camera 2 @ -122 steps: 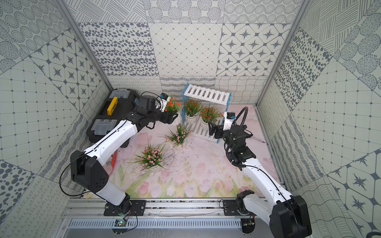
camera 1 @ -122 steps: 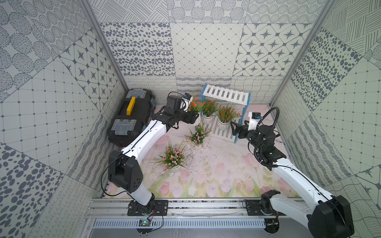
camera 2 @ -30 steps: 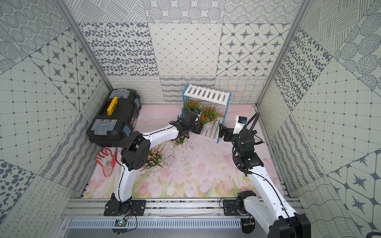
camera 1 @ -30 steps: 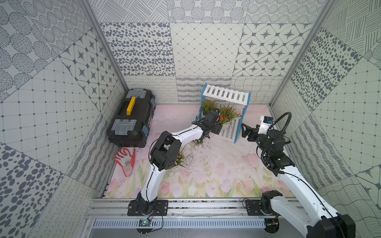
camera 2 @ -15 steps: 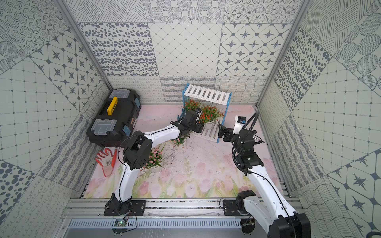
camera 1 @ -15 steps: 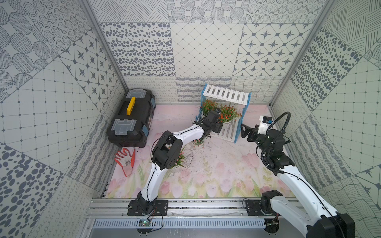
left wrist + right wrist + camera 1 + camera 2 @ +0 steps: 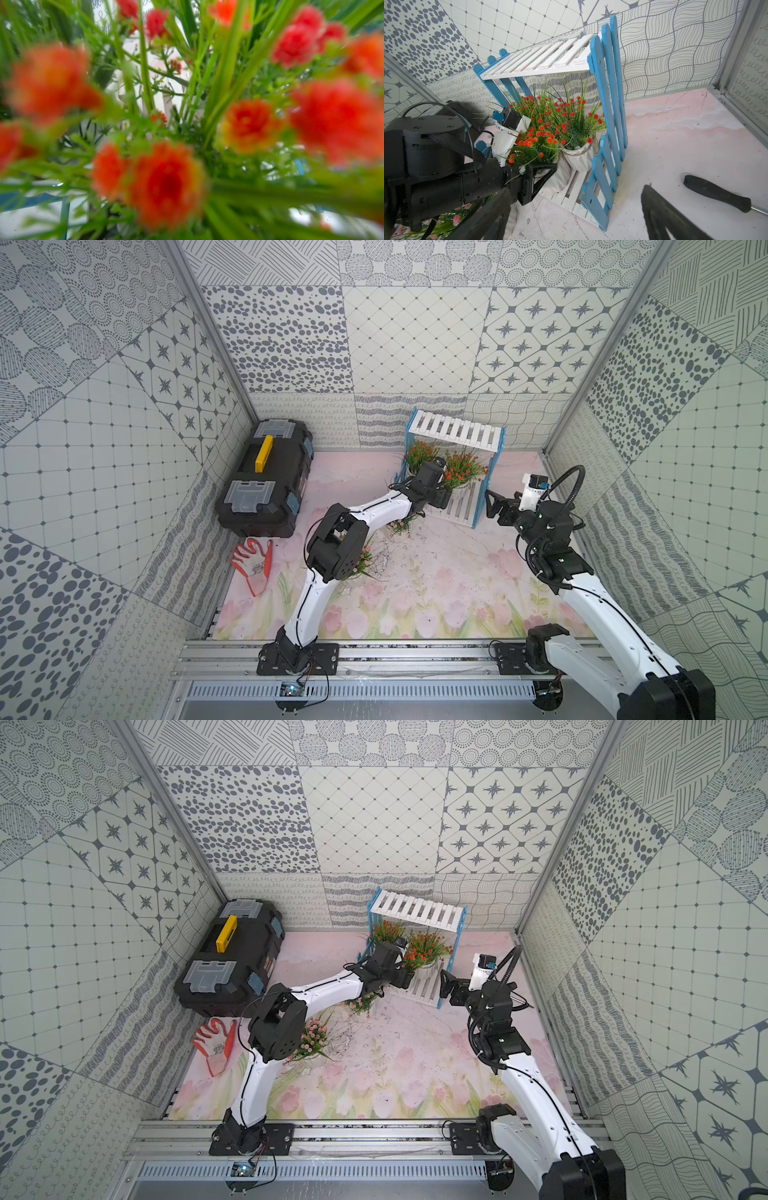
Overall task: Place the baby's breath potted plants on the rack by color
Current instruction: Place the baby's breath potted plant on the rack, then pick up the baby's breath potted plant from the center of the board.
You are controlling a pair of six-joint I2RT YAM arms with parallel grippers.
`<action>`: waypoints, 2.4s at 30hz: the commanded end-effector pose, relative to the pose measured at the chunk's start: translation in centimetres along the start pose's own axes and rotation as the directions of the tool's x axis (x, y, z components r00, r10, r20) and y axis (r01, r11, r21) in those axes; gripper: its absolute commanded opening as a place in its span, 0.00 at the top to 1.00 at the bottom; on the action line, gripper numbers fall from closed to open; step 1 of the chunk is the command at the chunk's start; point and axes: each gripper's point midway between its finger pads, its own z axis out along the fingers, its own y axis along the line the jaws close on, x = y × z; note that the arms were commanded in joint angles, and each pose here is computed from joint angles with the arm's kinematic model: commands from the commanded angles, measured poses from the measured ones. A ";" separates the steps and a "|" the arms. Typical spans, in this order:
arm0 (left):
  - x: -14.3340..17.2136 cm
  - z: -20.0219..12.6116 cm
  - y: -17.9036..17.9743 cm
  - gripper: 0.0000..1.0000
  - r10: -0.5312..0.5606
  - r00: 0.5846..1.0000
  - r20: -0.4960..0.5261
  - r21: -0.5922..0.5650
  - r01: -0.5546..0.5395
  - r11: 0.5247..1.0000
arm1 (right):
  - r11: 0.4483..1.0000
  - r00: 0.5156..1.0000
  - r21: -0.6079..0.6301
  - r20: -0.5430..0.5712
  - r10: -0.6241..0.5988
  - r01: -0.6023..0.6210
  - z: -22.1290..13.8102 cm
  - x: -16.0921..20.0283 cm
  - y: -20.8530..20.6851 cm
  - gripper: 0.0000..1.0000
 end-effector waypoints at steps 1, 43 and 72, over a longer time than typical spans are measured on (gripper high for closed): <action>-1.7 -0.5 -0.5 0.36 -0.027 0.997 0.070 0.031 0.025 0.999 | 1.000 1.000 -0.002 0.008 0.003 -0.003 0.2 0.1 -0.1 0.02; -9.5 -23.9 3.7 0.02 -0.276 0.946 0.171 0.253 0.228 0.940 | 0.915 0.969 -0.377 -0.130 -0.208 0.146 0.0 4.4 12.1 0.02; -1.7 -22.1 18.8 0.02 -0.629 0.746 0.220 0.003 0.644 0.765 | 0.857 0.977 -0.492 -0.057 -0.205 0.151 8.5 20.2 21.8 0.02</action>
